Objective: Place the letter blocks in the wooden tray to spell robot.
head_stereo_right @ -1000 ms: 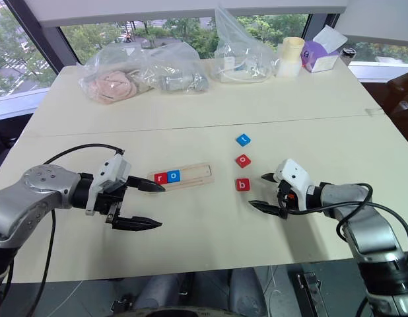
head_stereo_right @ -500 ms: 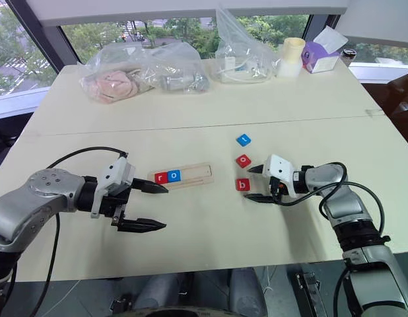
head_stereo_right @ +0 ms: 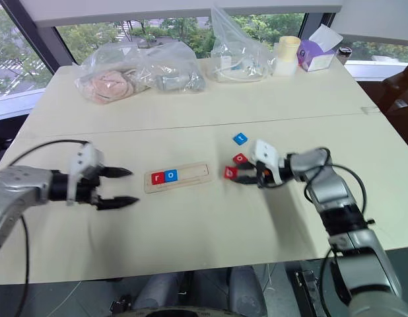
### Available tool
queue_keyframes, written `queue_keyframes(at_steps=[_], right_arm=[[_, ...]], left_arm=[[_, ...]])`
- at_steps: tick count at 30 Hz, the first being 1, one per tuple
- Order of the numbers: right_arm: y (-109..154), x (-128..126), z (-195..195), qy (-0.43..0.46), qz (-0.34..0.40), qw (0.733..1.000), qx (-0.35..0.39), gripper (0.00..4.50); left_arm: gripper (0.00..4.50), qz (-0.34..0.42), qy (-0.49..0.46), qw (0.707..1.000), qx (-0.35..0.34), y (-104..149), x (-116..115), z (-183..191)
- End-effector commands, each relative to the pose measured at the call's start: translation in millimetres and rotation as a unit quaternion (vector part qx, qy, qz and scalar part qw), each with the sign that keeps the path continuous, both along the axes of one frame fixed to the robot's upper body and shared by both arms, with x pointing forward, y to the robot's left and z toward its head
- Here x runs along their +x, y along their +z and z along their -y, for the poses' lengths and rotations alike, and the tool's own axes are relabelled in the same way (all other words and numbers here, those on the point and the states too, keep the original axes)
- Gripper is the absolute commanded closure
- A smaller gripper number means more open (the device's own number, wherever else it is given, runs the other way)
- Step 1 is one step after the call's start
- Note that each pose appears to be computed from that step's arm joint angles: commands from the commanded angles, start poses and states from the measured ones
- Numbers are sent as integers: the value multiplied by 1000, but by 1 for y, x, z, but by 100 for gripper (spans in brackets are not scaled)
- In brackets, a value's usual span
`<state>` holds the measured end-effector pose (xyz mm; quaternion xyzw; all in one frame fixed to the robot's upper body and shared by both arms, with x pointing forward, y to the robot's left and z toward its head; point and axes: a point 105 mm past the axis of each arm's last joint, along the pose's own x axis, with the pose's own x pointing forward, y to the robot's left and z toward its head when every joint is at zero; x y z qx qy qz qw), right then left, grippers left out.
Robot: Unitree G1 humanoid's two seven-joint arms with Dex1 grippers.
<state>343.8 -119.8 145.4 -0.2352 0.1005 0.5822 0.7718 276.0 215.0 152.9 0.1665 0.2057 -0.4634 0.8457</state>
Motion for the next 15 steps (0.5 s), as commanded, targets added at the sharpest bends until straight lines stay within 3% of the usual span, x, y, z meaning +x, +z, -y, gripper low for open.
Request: queue_keyframes(at_steps=[1,6,9,15], right_arm=[[15,0,-38,47,12,999,-6,335],[0,0,-69,104,4,993,-51,335],[-5,-6,-78,138,-43,989,-37,335],[-21,10,-86,132,-18,988,-83,335]], left_arm=[[0,7,-23,1000,12,6,-8,1],[0,8,-20,1000,4,1,-8,7],[0,9,-24,1000,-7,-1,-10,15],[0,5,-23,1000,-18,-6,-17,24]])
